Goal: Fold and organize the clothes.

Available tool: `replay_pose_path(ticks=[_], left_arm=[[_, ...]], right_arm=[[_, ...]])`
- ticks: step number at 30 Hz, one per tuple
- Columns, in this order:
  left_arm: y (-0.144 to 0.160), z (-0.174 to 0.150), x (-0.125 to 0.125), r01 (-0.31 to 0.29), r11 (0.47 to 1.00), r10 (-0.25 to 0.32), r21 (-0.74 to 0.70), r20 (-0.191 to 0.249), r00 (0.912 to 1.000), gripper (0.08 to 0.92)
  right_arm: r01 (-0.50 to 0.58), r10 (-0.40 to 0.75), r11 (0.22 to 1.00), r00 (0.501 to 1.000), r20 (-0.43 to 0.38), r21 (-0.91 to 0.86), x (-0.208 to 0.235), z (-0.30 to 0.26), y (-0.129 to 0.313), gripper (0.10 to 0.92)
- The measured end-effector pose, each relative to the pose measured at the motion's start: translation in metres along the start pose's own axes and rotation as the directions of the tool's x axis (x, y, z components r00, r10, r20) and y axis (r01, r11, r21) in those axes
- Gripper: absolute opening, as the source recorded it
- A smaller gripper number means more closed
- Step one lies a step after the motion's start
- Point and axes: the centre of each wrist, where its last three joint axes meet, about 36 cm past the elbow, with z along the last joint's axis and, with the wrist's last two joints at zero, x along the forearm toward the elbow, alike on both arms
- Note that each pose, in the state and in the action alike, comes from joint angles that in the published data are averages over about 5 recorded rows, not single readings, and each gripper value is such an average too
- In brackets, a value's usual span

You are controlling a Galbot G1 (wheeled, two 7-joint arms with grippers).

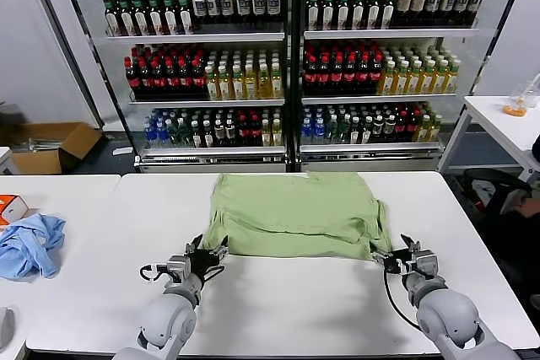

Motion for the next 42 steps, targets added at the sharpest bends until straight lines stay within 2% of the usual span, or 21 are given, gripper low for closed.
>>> replay_pose_path(ticks=[15,18,21,28,36,39,42], left_arm=[[0.007,0.006,0.001,-0.023,0.999,0.024,0.027,-0.027,0.9993,0.179],[0.01,0.007,0.005,-0.024,0.999,0.025,0.038,-0.027,0.9993,0.115],[0.012,0.006,0.011,-0.024,0.999,0.026,0.049,-0.028,0.9993,0.099],[0.009,0.007,0.039,-0.027,0.998,0.029,0.061,-0.03,0.9991,0.099],[-0.002,0.014,0.092,-0.04,0.997,0.043,0.071,-0.037,0.9984,0.099],[-0.006,0.016,0.113,-0.042,0.997,0.045,0.068,-0.042,0.9981,0.099],[-0.008,0.017,0.134,-0.042,0.997,0.046,0.062,-0.054,0.9975,0.099]], right_arm=[[0.044,-0.045,0.999,0.998,-0.05,-0.029,0.009,0.007,0.002,0.274],[0.047,-0.048,0.999,0.997,-0.055,-0.026,0.017,0.009,0.001,0.193],[0.048,-0.049,0.999,0.997,-0.06,-0.02,0.029,0.011,0.0,0.147],[0.046,-0.046,0.999,0.996,-0.074,0.006,0.067,0.019,-0.002,0.143],[0.041,-0.035,0.998,0.994,-0.101,0.054,0.114,0.03,0.0,0.149],[0.035,-0.028,0.996,0.995,-0.096,0.078,0.129,0.029,0.0,0.2],[0.026,-0.019,0.995,0.997,-0.078,0.098,0.14,0.023,0.0,0.286]])
